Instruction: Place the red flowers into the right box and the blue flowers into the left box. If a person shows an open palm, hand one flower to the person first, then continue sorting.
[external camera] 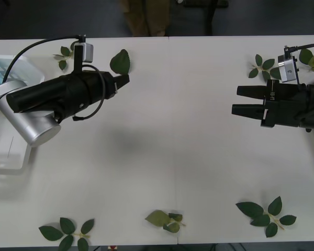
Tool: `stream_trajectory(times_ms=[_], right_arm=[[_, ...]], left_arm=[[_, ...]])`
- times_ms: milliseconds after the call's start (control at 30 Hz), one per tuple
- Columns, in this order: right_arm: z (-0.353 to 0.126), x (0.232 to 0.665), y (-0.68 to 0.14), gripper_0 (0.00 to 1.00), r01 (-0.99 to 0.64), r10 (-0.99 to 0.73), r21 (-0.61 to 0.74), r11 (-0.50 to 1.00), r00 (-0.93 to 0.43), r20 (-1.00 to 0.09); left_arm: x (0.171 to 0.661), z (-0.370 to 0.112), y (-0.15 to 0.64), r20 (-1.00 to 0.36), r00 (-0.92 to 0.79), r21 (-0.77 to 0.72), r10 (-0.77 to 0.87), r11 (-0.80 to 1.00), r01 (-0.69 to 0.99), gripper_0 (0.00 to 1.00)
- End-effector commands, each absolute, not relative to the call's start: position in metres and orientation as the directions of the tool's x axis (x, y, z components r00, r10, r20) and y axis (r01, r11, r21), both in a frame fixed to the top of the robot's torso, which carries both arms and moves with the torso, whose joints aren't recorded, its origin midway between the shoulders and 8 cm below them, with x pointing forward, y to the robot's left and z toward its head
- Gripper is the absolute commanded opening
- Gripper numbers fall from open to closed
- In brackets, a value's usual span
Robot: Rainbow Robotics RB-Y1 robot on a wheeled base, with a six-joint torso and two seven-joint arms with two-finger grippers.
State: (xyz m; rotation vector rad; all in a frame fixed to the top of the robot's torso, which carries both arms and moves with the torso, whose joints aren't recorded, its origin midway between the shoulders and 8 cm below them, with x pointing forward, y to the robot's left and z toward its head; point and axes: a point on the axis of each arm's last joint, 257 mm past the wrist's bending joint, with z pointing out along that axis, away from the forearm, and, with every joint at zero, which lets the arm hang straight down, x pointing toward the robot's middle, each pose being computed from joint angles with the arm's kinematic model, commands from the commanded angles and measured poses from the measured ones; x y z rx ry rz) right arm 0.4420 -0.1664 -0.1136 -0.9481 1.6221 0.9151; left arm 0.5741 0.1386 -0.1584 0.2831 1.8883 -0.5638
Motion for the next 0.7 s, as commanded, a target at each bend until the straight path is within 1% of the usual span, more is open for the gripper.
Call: stream_trajectory(times_ms=[33,67,133,200,267,333,433,500,567,633,700], right_arm=[[-0.099,0.441,-0.166,0.77,-0.924,-0.196,0.038,0.381,-0.121,-0.973],[-0.099,0.441,-0.166,0.77,-0.924,-0.196,0.038,0.381,-0.121,-0.973],[-0.099,0.441,-0.166,0.77,-0.924,-0.196,0.038,0.381,-0.121,-0.973],[-0.099,0.441,-0.166,0.77,-0.924,-0.196,0.038,0.381,-0.121,-0.973],[-0.099,0.441,-0.166,0.77,-0.924,-0.196,0.038,0.381,-0.121,-0.973],[-0.099,0.441,-0.166,0.77,-0.924,-0.196,0.038,0.381,-0.121,-0.973],[-0.099,0.441,-0.166,0.77,-0.924,-0.196,0.038,0.381,-0.121,-0.973],[-0.099,0.441,-0.166,0.77,-0.924,-0.196,0.038,0.381,-0.121,-0.973],[-0.099,0.441,-0.166,0.77,-0.924,-0.196,0.038,0.381,-0.121,-0.973],[-0.099,0.441,-0.166,0.77,-0.924,-0.196,0.038,0.381,-0.121,-0.973],[-0.099,0.441,-0.166,0.77,-0.924,-0.196,0.038,0.381,-0.121,-0.973]], left_arm=[[0.554,-0.17,0.166,-0.89,-0.454,-0.244,-0.039,0.882,0.403,1.0],[0.553,-0.166,0.172,-0.899,-0.438,-0.195,0.008,0.888,0.416,1.0],[0.551,-0.156,0.174,-0.916,-0.4,-0.157,0.042,0.879,0.45,1.0],[0.546,-0.143,0.173,-0.93,-0.366,-0.167,0.028,0.856,0.489,1.0],[0.537,-0.138,0.17,-0.93,-0.366,-0.185,0.018,0.841,0.509,1.0],[0.526,-0.15,0.172,-0.899,-0.438,-0.216,0.02,0.849,0.482,1.0],[0.522,-0.158,0.181,-0.859,-0.511,-0.213,0.04,0.879,0.426,1.0],[0.517,-0.167,0.198,-0.789,-0.614,-0.22,0.031,0.918,0.329,1.0],[0.515,-0.168,0.216,-0.745,-0.664,-0.172,0.059,0.945,0.277,1.0],[0.501,-0.171,0.239,-0.655,-0.75,-0.117,0.088,0.969,0.215,1.0],[0.49,-0.168,0.253,-0.591,-0.797,-0.074,0.125,0.975,0.208,1.0]])
